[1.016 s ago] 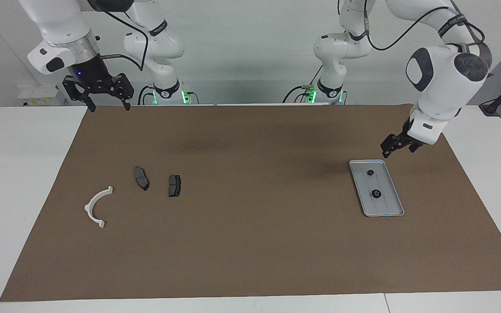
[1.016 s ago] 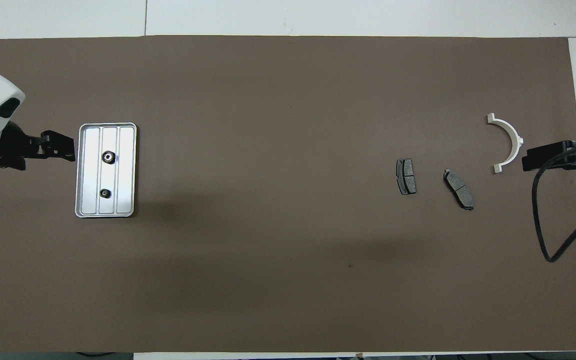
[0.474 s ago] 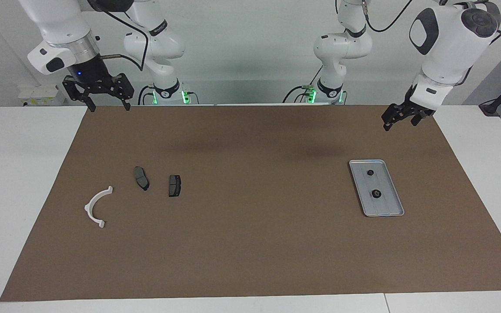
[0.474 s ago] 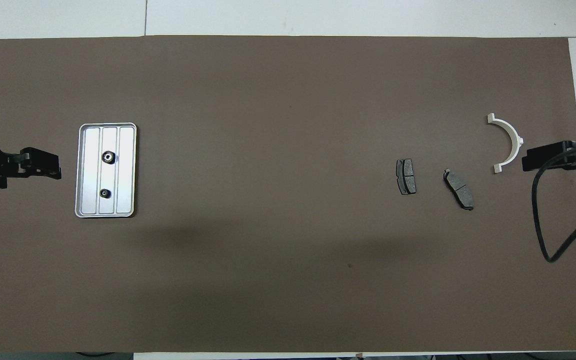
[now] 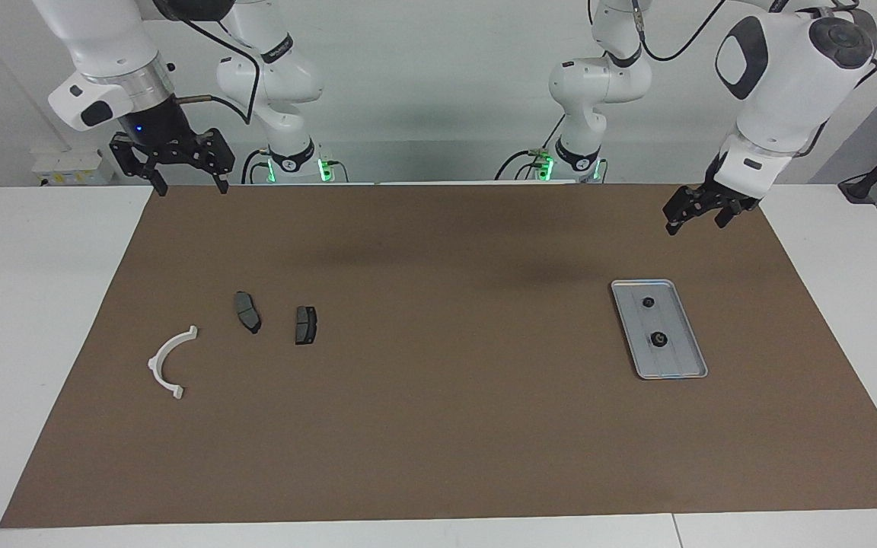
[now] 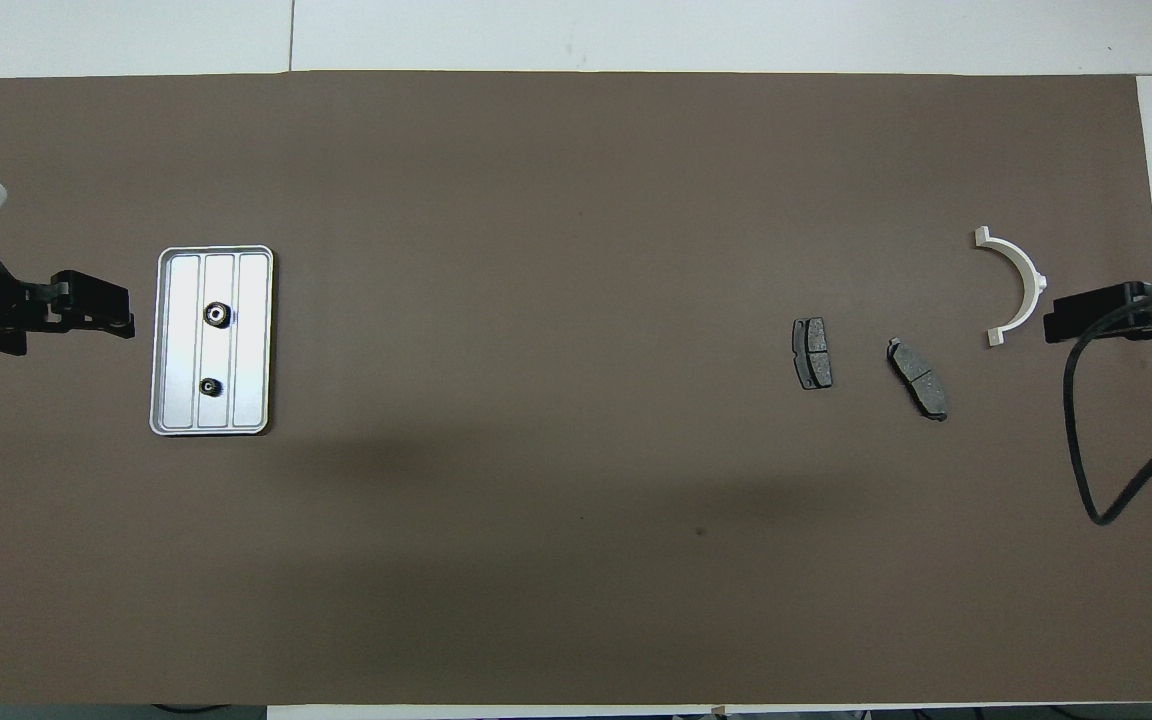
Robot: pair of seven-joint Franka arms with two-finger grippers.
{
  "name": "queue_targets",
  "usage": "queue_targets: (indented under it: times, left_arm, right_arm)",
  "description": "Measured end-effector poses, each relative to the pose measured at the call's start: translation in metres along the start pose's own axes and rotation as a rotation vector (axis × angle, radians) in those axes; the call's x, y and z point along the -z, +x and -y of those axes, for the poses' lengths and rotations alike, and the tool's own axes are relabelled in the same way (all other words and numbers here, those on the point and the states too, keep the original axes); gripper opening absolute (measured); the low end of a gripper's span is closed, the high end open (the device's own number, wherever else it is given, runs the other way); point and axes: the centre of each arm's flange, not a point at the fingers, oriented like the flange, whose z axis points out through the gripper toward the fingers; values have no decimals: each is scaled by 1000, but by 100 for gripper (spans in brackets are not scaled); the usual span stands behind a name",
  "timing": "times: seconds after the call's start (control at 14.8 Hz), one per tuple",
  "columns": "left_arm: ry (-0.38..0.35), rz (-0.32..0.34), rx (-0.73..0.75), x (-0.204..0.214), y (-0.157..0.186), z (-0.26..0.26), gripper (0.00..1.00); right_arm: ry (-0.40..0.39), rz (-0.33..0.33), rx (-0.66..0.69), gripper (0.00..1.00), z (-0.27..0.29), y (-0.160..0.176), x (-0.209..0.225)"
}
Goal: Pick bearing gear from pile to tray
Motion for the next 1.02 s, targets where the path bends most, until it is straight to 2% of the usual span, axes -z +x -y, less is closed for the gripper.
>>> queue_targets:
  times: [0.2,1.02]
  left_arm:
    - [-1,-1,0,15,-3,0,100]
    - [-7,-40,8,30,-1,4,100]
  right_arm:
    - [0,0,0,100,0,0,0]
    - [0,0,0,100,0,0,0]
